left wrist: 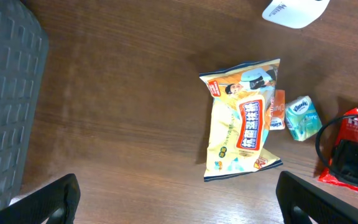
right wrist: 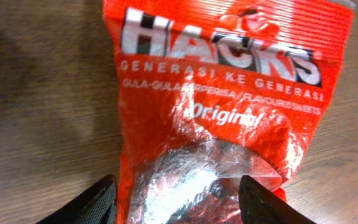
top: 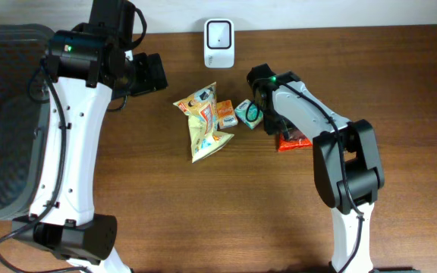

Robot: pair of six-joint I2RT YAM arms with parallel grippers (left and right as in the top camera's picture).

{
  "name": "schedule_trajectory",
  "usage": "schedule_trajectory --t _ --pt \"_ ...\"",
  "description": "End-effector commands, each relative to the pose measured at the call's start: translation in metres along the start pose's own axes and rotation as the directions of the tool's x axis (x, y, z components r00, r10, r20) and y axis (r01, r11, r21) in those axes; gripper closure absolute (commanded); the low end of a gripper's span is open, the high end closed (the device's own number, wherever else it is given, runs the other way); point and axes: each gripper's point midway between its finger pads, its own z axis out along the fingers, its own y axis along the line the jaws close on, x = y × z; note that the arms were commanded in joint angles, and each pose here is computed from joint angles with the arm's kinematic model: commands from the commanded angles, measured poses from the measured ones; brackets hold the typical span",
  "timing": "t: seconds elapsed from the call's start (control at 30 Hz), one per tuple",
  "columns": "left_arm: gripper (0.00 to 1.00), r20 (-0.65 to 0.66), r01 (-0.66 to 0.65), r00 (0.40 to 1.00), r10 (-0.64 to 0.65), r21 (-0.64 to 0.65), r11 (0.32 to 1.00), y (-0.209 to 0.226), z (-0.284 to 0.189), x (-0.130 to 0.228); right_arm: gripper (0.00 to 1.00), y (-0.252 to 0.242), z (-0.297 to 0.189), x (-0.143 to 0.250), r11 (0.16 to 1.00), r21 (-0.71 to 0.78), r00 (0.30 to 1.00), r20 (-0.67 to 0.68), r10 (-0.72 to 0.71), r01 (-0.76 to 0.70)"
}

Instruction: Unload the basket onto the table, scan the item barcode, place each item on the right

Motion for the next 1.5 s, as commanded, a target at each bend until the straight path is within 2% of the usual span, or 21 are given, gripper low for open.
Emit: schedule_trajectory --t 0.0,0.1,0.2,0.23,0.37,0.43,0.47,0.53,0.57,0.67,0.8,0.97,1.0,1.03,1.17,1.2,1.3,1.33,1.4,1.43,1.47 --pt "0.01 0.004 0.010 1.000 -0.010 0.009 1.000 -0.001 -0.003 0.000 0.39 -0.001 0.017 0.007 0.996 0.044 0.997 -0.002 0.074 -0.073" --pt "0.01 0.004 0.010 1.000 -0.010 0.009 1.000 -0.001 -0.003 0.000 0.39 0.002 0.026 0.010 0.996 0.040 0.997 0.002 0.078 -0.078" --pt "0.01 0.004 0.010 1.000 -0.010 0.009 1.000 -0.001 -0.003 0.000 0.94 -0.001 0.029 0.010 0.992 0.034 0.992 -0.004 0.124 -0.123" --pt "0.01 0.004 0.010 1.000 -0.010 0.009 1.000 -0.001 -0.003 0.000 0.96 0.000 0.028 0.010 0.992 0.013 0.992 -0.014 0.129 -0.129" --pt "0.01 0.004 0.010 1.000 -0.010 0.009 1.000 -0.001 -0.003 0.000 0.96 -0.006 0.002 -0.001 0.988 -0.042 0.988 -0.055 0.145 -0.147" --pt "0.01 0.004 0.010 1.000 -0.010 0.009 1.000 -0.001 -0.003 0.000 0.96 0.004 -0.025 -0.010 0.977 -0.185 0.991 -0.099 0.092 -0.109" --pt "0.01 0.004 0.010 1.000 -0.010 0.009 1.000 -0.001 -0.003 0.000 0.96 0.018 -0.046 -0.015 0.943 -0.329 0.994 -0.108 0.013 -0.048" --pt "0.01 0.003 0.007 1.000 -0.007 0.010 1.000 -0.002 -0.003 0.001 0.96 0.053 -0.099 -0.028 0.747 -0.659 0.991 -0.026 -0.130 0.081" --pt "0.01 0.003 0.007 1.000 -0.007 0.010 1.000 -0.002 -0.003 0.001 0.96 0.059 -0.111 -0.031 0.677 -0.729 0.989 -0.004 -0.146 0.097" --pt "0.01 0.003 0.007 1.000 -0.007 0.010 1.000 -0.002 -0.003 0.001 0.96 0.053 -0.114 -0.032 0.543 -0.839 0.991 -0.045 -0.126 0.030" --pt "0.01 0.003 0.007 1.000 -0.007 0.010 1.000 -0.002 -0.003 0.001 0.96 0.033 -0.103 -0.036 0.233 -0.967 0.991 -0.121 -0.052 -0.106" --pt "0.01 0.003 0.007 1.000 -0.007 0.010 1.000 -0.002 -0.003 0.001 0.95 -0.017 -0.043 -0.026 0.155 -0.933 0.945 -0.316 0.086 -0.326" --pt "0.01 0.003 0.007 1.000 -0.007 0.010 1.000 -0.002 -0.003 0.001 0.85 -0.027 -0.028 -0.023 0.147 -0.913 0.923 -0.365 0.120 -0.380" --pt "0.01 0.003 0.007 1.000 -0.007 0.010 1.000 -0.002 -0.003 0.001 0.72 -0.040 -0.013 -0.021 0.162 -0.903 0.913 -0.375 0.158 -0.399" --pt "0.01 0.003 0.007 1.000 -0.007 0.010 1.000 -0.002 -0.003 0.001 0.51 -0.114 0.041 -0.006 0.477 -0.712 0.857 -0.424 0.292 -0.515" --pt "0.01 0.003 0.007 1.000 -0.007 0.010 1.000 -0.002 -0.003 0.001 0.50 -0.128 0.041 -0.007 0.519 -0.679 0.854 -0.419 0.308 -0.520" --pt "0.01 0.003 0.007 1.000 -0.007 0.010 1.000 -0.002 -0.003 0.001 0.56 -0.159 0.008 -0.018 0.591 -0.671 0.894 -0.353 0.275 -0.447" --pt "0.01 0.003 0.007 1.000 -0.007 0.010 1.000 -0.002 -0.003 0.001 0.62 -0.159 -0.008 -0.021 0.604 -0.687 0.914 -0.328 0.240 -0.405" --pt "0.01 0.003 0.006 1.000 -0.006 0.011 1.000 -0.002 -0.003 0.001 0.86 -0.139 -0.043 -0.023 0.645 -0.716 0.960 -0.256 0.113 -0.267" --pt "0.01 0.003 0.006 1.000 -0.006 0.011 1.000 -0.002 -0.003 0.001 0.87 -0.132 -0.045 -0.022 0.680 -0.695 0.966 -0.246 0.083 -0.235" --pt "0.01 0.003 0.006 1.000 -0.006 0.011 1.000 -0.002 -0.003 0.001 0.67 -0.129 -0.040 -0.019 0.758 -0.624 0.970 -0.240 0.049 -0.192"
